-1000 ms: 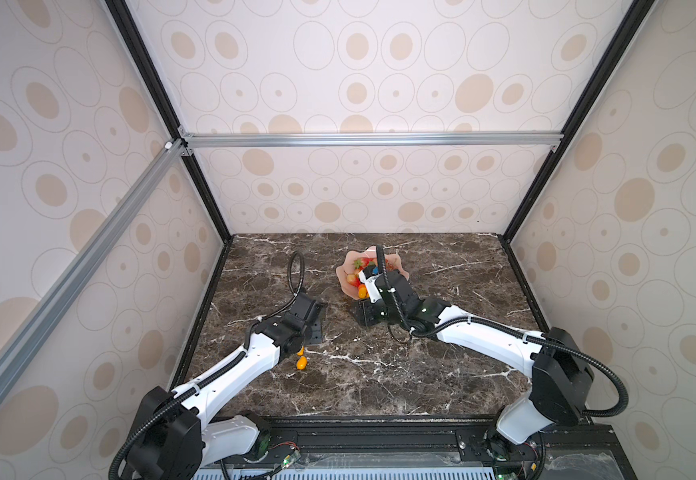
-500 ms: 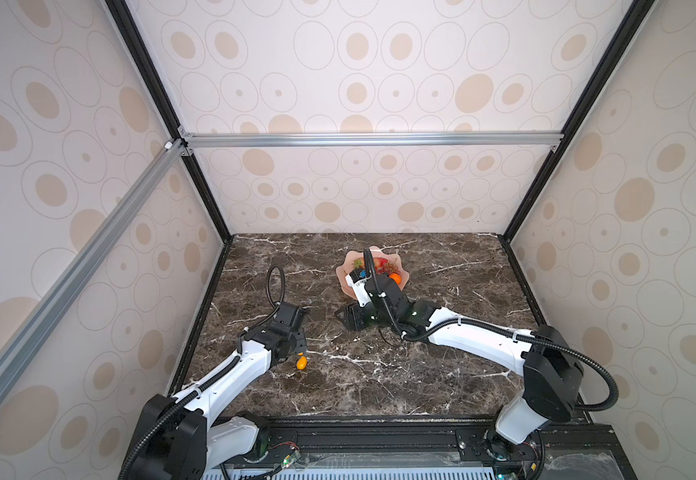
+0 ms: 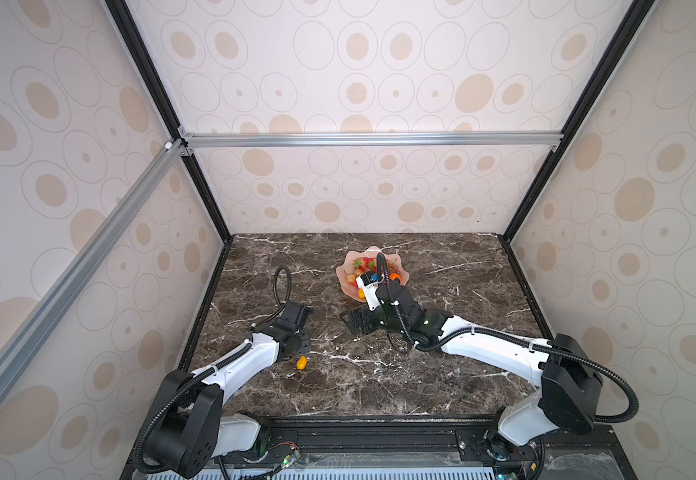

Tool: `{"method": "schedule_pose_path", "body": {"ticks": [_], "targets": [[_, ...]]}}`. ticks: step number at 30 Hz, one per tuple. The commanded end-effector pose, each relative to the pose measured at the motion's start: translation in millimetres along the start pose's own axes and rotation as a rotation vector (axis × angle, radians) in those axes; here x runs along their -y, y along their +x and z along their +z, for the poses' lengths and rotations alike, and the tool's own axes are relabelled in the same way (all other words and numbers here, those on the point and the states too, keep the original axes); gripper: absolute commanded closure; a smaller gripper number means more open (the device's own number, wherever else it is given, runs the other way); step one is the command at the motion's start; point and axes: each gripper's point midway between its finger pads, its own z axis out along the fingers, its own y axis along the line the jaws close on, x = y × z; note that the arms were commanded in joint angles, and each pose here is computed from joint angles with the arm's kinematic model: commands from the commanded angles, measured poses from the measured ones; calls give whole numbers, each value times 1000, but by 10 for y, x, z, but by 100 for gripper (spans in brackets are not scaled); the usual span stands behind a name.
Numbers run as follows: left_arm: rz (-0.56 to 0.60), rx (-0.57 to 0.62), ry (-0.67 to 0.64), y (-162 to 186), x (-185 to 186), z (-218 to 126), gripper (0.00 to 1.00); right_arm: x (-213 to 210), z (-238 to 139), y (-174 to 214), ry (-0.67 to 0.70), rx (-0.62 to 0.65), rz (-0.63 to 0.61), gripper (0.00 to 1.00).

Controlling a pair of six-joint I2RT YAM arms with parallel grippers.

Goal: Place and organize the fake fruits in the fruit bowl
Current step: 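Close the left gripper around the yellow fruit and lift it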

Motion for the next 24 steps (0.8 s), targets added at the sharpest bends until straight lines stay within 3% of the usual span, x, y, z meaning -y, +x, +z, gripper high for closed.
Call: {"method": "schedule_pose_path", "body": {"ticks": [1,6,24], "targets": [[16,-3,-19,-23,-23,21,55,-14,-91,-106,7,52,9,10],[22,-14,-23,-12,-18,64,57,-5,-113,-107,9,60,27,0],[37,-49,-25,44,4,168,66,68,-135,-51,37,58,27,0]]}}
